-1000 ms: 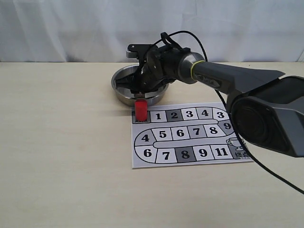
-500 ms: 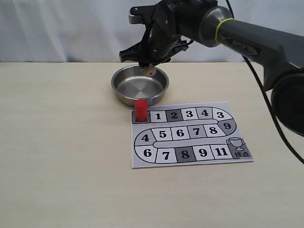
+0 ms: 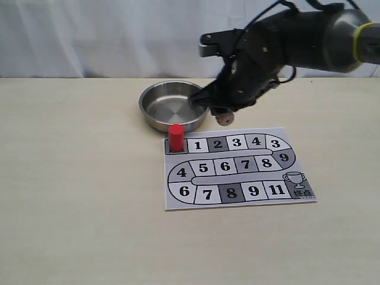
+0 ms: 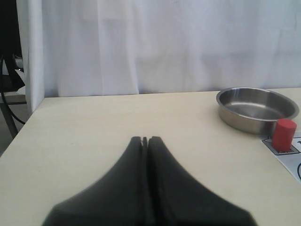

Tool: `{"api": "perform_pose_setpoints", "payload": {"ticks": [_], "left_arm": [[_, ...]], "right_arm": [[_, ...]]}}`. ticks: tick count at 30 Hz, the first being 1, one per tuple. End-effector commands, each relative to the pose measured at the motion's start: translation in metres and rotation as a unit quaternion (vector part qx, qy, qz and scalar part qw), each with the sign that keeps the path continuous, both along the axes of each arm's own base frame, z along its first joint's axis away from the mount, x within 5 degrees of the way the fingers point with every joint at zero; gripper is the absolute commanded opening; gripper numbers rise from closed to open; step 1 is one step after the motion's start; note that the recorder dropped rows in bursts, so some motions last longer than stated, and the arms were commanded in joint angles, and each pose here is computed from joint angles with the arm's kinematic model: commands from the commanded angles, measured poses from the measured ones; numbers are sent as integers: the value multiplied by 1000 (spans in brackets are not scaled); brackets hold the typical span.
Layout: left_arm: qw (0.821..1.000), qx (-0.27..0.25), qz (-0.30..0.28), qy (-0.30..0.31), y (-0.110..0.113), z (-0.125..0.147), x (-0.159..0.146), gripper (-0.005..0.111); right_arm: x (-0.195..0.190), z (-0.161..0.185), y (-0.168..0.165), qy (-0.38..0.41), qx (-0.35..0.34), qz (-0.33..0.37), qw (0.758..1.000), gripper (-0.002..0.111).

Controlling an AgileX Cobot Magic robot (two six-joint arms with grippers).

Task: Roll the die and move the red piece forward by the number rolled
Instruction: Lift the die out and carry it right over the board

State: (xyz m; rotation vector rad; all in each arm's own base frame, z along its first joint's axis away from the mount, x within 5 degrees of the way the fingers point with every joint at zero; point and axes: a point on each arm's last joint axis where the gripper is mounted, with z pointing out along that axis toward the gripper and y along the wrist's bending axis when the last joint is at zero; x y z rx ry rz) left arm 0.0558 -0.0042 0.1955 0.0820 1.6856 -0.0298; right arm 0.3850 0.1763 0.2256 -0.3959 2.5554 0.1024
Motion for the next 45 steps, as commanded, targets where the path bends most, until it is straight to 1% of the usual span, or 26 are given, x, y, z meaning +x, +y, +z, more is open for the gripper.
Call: {"api": "perform_pose_setpoints", "payload": {"ticks": [1, 4, 7, 10, 14, 21, 26, 28, 29, 31, 33, 35, 37, 41, 42, 43, 45], "left_arm": [[1000, -3, 0, -4, 0, 0, 0, 0], [1000, -3, 0, -4, 0, 0, 0, 0], [1000, -3, 0, -4, 0, 0, 0, 0], [1000, -3, 0, -4, 0, 0, 0, 0], [1000, -3, 0, -4, 0, 0, 0, 0], [1000, -3, 0, -4, 0, 0, 0, 0], [1000, -3, 0, -4, 0, 0, 0, 0], [1000, -3, 0, -4, 0, 0, 0, 0], [1000, -3, 0, -4, 0, 0, 0, 0], [1000, -3, 0, -4, 0, 0, 0, 0], [1000, -3, 0, -4, 0, 0, 0, 0], [1000, -3, 0, -4, 0, 0, 0, 0], [1000, -3, 0, -4, 0, 0, 0, 0], [1000, -3, 0, -4, 0, 0, 0, 0], [1000, -3, 0, -4, 0, 0, 0, 0], [1000, -3, 0, -4, 0, 0, 0, 0], [1000, -3, 0, -4, 0, 0, 0, 0]], "right_arm": [[-17, 2, -57, -2, -3, -50, 999, 4], [-30, 3, -94, 3, -4, -90, 996, 4], [-46, 3, -125, 1, -19, -103, 994, 4], [-59, -2, -146, -1, -33, -108, 994, 4], [-66, -19, -172, 14, -32, -146, 989, 4], [-62, -40, -206, 31, -33, -194, 980, 4], [-60, -43, -209, 27, -33, -195, 980, 4], [-59, -45, -207, 29, -28, -196, 980, 6], [-59, -46, -205, 32, -12, -205, 978, 9], [-59, -47, -201, 39, 3, -185, 982, 18], [-59, -48, -195, 43, 34, -173, 983, 31], [-57, -48, -187, 46, 83, -171, 981, 46], [-56, -47, -181, 46, 112, -156, 980, 58], [-57, -46, -178, 48, 115, -129, 984, 77], [-57, -46, -178, 49, 115, -129, 984, 81], [-57, -46, -178, 49, 116, -129, 984, 82], [-57, -46, -178, 49, 116, -129, 984, 82]]}}
